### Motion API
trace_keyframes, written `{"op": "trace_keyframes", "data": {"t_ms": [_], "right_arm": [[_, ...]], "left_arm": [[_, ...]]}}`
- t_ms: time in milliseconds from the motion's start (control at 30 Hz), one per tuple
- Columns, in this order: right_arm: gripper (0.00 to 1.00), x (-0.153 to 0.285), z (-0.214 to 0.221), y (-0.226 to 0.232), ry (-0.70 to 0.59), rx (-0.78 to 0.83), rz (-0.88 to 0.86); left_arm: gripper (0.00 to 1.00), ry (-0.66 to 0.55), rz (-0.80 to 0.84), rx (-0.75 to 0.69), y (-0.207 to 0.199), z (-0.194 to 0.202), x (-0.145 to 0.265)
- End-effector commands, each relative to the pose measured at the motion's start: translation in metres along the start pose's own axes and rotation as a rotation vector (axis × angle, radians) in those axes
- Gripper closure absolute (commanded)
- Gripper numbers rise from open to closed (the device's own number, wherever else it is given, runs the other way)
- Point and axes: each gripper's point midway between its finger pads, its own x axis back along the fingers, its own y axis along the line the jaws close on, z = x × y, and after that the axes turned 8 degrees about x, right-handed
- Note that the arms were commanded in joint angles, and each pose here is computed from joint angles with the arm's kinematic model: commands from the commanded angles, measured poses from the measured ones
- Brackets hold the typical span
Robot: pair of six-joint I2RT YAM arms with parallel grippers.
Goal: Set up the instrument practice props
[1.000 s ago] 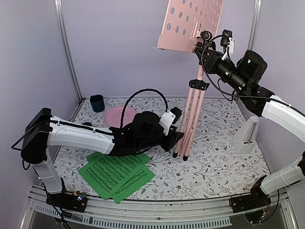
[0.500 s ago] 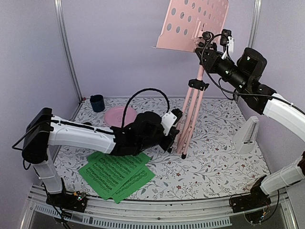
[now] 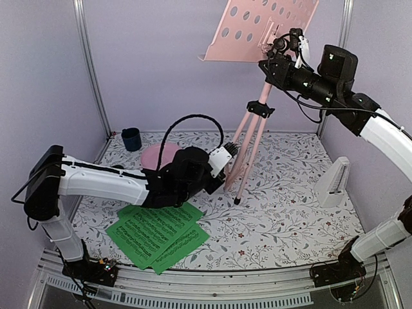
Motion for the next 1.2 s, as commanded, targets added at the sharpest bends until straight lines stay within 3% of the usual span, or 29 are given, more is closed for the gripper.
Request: {"op": "trace_keyframes", "data": {"t_ms": [0, 200, 400, 600, 933, 1067, 1167], "right_arm": [[1.00, 0.036, -0.107, 0.007, -0.281, 0.051, 0.013], [1.00, 0.032, -0.109, 0.016, -0.287, 0.053, -0.036], [1.00, 0.025, -0.109, 0.023, -0.271, 0.039, -0.079], [1.00, 0.031, -0.127, 0.025, -0.290, 0.079, -0.069], [1.00, 0.042, -0.151, 0.026, -0.333, 0.140, -0.047], [1.00, 0.038, -0.147, 0.027, -0.329, 0.148, -0.053], [1.00, 0.035, -0.137, 0.026, -0.325, 0.141, -0.059]], "left_arm": [[1.00, 0.167, -0.159, -0.263, 0.040, 0.055, 0.003], [1.00, 0.076, -0.008, -0.096, 0.024, 0.048, 0.009], [1.00, 0.162, -0.108, -0.343, 0.026, 0.081, -0.002], [1.00, 0.169, -0.086, -0.295, 0.044, 0.101, -0.001], [1.00, 0.225, -0.072, -0.359, 0.047, 0.145, -0.013], [1.00, 0.182, -0.078, -0.282, 0.049, 0.130, -0.010], [0.89, 0.104, -0.035, -0.157, 0.044, 0.095, 0.001]]}}
